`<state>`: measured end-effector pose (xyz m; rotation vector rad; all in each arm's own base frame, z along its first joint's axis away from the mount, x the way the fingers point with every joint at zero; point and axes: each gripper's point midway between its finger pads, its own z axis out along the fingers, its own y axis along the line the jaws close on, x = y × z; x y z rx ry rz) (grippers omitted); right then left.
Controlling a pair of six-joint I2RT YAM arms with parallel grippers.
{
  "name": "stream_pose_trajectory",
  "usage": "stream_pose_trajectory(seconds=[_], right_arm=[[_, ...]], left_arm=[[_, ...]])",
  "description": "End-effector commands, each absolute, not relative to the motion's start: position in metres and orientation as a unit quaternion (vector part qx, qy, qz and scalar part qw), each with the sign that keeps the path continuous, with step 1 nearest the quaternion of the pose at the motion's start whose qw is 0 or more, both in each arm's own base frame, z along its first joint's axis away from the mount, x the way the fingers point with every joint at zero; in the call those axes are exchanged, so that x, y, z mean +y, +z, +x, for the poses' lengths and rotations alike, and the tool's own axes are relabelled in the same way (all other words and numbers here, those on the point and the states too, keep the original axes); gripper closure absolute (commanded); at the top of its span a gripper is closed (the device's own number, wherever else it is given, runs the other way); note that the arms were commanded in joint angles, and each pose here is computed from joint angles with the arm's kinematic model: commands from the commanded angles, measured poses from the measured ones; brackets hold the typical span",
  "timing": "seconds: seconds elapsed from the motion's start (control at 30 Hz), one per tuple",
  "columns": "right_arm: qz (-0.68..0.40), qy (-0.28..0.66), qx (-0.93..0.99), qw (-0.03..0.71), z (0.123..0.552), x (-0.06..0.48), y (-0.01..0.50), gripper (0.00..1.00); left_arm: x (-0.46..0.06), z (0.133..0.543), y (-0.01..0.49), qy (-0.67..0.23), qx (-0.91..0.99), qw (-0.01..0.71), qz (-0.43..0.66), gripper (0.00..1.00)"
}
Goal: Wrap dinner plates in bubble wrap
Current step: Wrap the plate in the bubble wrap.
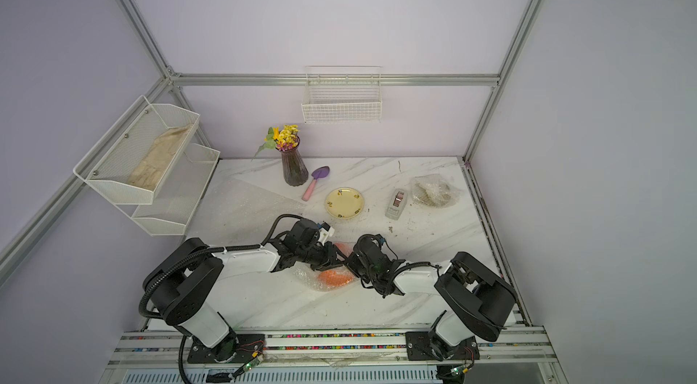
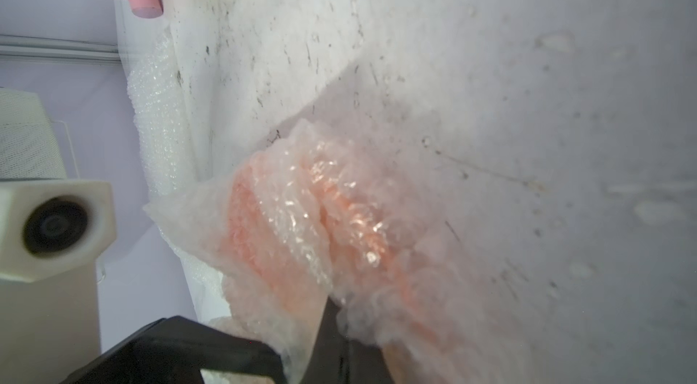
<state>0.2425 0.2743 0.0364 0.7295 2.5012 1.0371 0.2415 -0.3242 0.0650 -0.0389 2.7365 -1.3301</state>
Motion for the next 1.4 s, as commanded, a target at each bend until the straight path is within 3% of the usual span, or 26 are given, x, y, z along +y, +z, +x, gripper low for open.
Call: stream_pose_trajectory(seconds=[0.0, 0.03, 0.23, 0.43, 0.6, 0.73, 0.87, 0.93, 1.13, 1.37], right_arm=[[0.270, 0.339, 0.887, 0.161, 0.239, 0.265, 0.026, 1.00], [0.271, 0.338, 0.887, 0.161, 0.239, 0.264, 0.025, 1.00], [0.271, 0.331, 0.890, 0.160, 0.237, 0.261, 0.021, 1.00], [0.272, 0.334, 0.889, 0.156, 0.238, 0.265, 0.019, 1.00], [0.272, 0.334, 0.888, 0.158, 0.239, 0.265, 0.022, 1.00], [0.282, 0.331, 0.884, 0.172, 0.240, 0.257, 0.032, 0.74], [0.287, 0.327, 0.881, 0.187, 0.242, 0.251, 0.042, 0.55], [0.286, 0.333, 0.878, 0.190, 0.242, 0.252, 0.045, 0.50], [0.266, 0.333, 0.894, 0.140, 0.236, 0.271, 0.024, 0.64], [0.271, 0.309, 0.901, 0.135, 0.229, 0.259, 0.011, 0.93]], left_arm=[[-0.321, 0.244, 0.078, -0.430, 0.900, 0.070, -0.005, 0.62], [-0.317, 0.246, 0.081, -0.422, 0.903, 0.081, -0.006, 0.58], [-0.291, 0.257, 0.089, -0.329, 0.937, 0.115, -0.007, 0.58], [-0.309, 0.257, 0.062, -0.321, 0.945, 0.055, 0.008, 0.76], [-0.334, 0.256, 0.053, -0.350, 0.936, 0.027, 0.035, 0.76], [-0.322, 0.249, 0.026, -0.297, 0.954, -0.002, 0.033, 0.78], [-0.311, 0.238, 0.011, -0.274, 0.961, -0.021, 0.028, 0.80], [-0.309, 0.236, 0.007, -0.270, 0.962, -0.026, 0.028, 0.81], [-0.316, 0.238, 0.016, -0.282, 0.958, -0.019, 0.039, 0.84], [-0.319, 0.251, 0.046, -0.283, 0.957, 0.021, 0.057, 0.81]])
